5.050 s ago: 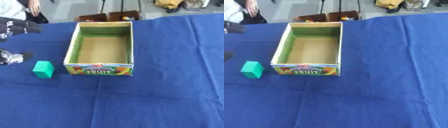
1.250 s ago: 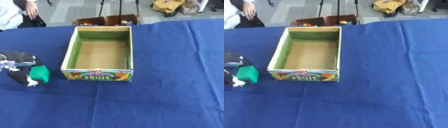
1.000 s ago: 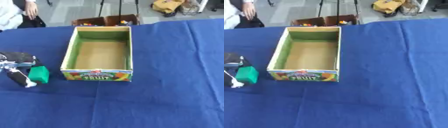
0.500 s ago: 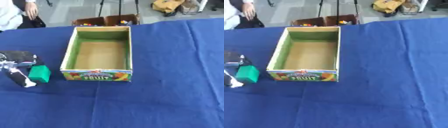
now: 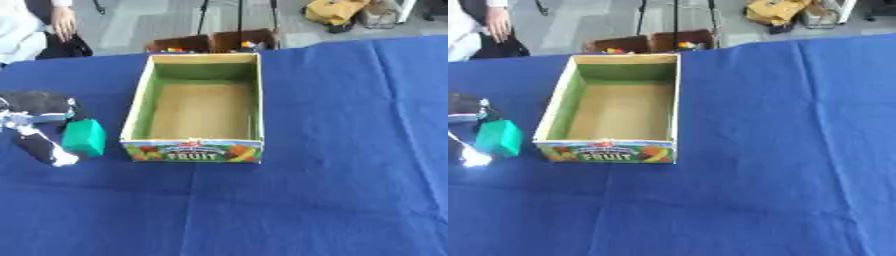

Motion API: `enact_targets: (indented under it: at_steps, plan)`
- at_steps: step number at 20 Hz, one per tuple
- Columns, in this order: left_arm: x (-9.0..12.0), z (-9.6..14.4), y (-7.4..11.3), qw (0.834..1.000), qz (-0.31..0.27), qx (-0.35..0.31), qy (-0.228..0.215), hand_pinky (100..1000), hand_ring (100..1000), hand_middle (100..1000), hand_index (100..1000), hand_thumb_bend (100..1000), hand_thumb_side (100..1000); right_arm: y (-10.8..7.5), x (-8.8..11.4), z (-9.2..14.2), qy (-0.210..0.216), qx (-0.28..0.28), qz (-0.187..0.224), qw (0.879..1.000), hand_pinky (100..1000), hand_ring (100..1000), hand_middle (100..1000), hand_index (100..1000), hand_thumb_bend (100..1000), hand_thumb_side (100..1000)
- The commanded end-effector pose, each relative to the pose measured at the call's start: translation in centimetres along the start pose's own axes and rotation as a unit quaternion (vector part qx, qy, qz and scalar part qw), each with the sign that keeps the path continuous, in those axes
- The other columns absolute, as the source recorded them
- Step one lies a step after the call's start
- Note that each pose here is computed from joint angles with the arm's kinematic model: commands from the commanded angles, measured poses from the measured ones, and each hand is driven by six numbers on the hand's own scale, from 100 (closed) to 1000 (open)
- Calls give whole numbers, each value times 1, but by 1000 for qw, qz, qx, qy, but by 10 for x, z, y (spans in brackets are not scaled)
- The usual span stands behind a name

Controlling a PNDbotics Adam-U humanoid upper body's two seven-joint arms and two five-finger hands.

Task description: Pick up objects on the table and place them in the box.

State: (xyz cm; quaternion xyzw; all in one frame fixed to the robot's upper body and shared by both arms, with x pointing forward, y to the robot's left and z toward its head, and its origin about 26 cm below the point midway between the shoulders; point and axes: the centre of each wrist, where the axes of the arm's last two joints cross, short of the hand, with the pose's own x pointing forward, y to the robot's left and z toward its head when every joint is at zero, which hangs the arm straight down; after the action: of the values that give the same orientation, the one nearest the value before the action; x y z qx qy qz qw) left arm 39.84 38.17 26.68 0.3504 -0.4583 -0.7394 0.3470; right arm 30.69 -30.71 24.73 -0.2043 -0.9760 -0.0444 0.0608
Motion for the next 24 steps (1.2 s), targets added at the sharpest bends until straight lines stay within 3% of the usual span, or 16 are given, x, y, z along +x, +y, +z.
enact_targets:
  at_steps: [1, 10, 16, 20, 24]
  plan:
    - [-1, 19, 33, 999, -31, 16, -16, 193, 434, 487, 646, 100, 456, -3, 5, -8, -16, 3, 2, 1000, 700, 727, 510, 712, 100, 577]
    - [22, 28, 90, 991, -47, 110, -57, 176, 431, 483, 643, 100, 412, -4, 4, -6, -11, 8, 3, 1000, 700, 727, 510, 712, 100, 575]
    - [46, 14, 124, 980, -54, 158, -109, 170, 428, 483, 644, 100, 399, -2, 5, -4, -9, 11, -2, 1000, 700, 727, 511, 712, 100, 573]
    - [58, -5, 136, 977, -53, 157, -132, 169, 428, 483, 645, 100, 399, 0, 5, -4, -9, 12, -7, 1000, 700, 727, 511, 712, 100, 570]
    - [62, -21, 136, 978, -49, 145, -139, 167, 426, 481, 644, 100, 399, 1, 5, -5, -9, 13, -12, 1000, 700, 728, 511, 712, 100, 569]
